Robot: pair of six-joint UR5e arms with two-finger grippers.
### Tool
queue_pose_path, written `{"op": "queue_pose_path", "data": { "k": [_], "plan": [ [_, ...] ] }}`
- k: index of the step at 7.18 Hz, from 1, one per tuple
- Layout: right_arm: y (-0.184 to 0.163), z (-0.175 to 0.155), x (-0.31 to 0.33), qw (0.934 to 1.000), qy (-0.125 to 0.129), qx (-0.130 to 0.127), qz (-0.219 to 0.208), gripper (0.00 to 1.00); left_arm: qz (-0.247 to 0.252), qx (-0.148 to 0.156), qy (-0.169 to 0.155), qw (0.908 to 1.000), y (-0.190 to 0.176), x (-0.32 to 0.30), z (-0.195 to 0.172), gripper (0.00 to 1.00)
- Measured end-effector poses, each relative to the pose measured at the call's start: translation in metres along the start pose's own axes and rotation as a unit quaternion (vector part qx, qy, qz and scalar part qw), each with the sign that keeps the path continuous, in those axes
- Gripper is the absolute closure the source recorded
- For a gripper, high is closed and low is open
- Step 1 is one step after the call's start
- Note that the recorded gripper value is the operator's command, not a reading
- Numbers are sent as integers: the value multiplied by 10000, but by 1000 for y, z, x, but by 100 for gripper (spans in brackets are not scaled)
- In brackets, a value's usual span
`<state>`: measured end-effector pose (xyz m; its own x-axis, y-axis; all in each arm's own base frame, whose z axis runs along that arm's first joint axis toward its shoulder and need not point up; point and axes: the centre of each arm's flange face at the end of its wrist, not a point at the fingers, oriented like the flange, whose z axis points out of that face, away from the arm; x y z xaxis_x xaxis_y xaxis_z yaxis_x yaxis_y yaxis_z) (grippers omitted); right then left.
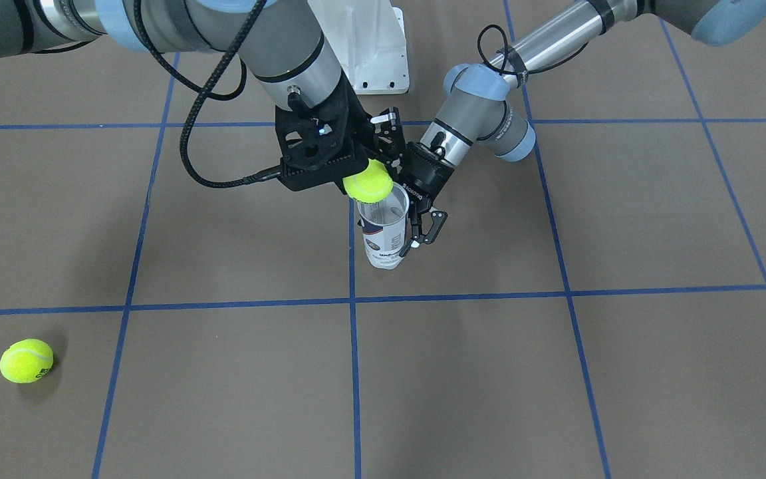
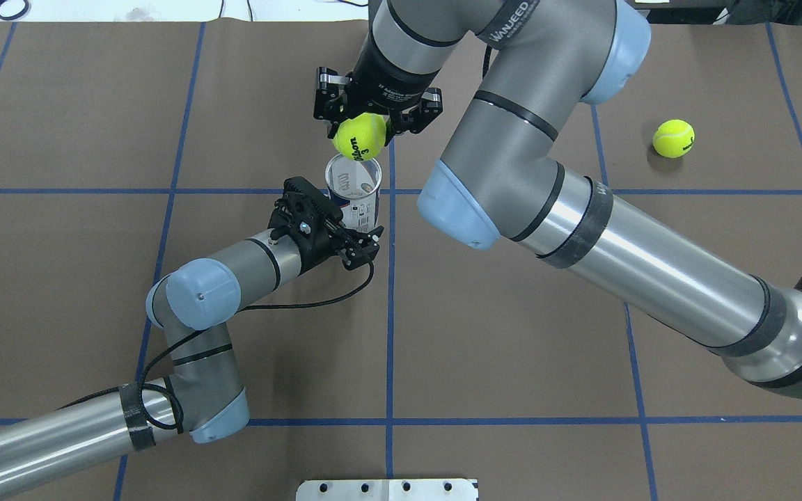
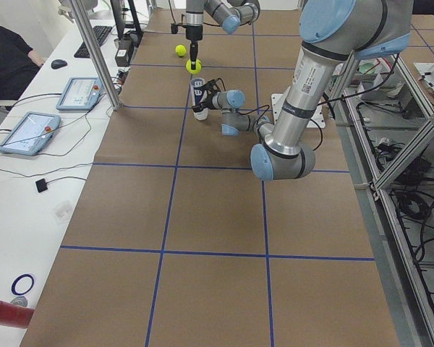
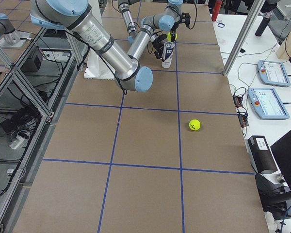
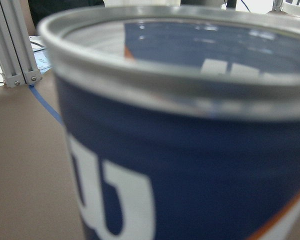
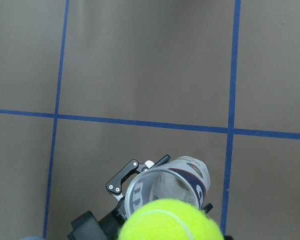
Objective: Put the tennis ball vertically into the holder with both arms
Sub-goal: 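Lower the ball into the can and open the right gripper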
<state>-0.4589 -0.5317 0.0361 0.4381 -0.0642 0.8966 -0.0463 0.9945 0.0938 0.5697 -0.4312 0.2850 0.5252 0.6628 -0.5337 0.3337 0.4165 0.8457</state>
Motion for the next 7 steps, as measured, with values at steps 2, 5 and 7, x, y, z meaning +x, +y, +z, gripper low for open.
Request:
{"op": "queue_pose_path", "data": {
  "k": [2, 5, 7],
  "plan": [
    [0, 16, -5, 10000, 17, -20, 5, 100, 0, 8, 2, 10000, -1, 0, 0, 12],
    [1, 22, -3, 10000, 43, -45, 17, 100, 2, 8, 4, 10000, -1, 1, 0, 17],
    [2, 25, -2, 10000, 61, -61, 28, 100, 0, 10, 6, 10000, -1, 1, 0, 17]
  ]
}}
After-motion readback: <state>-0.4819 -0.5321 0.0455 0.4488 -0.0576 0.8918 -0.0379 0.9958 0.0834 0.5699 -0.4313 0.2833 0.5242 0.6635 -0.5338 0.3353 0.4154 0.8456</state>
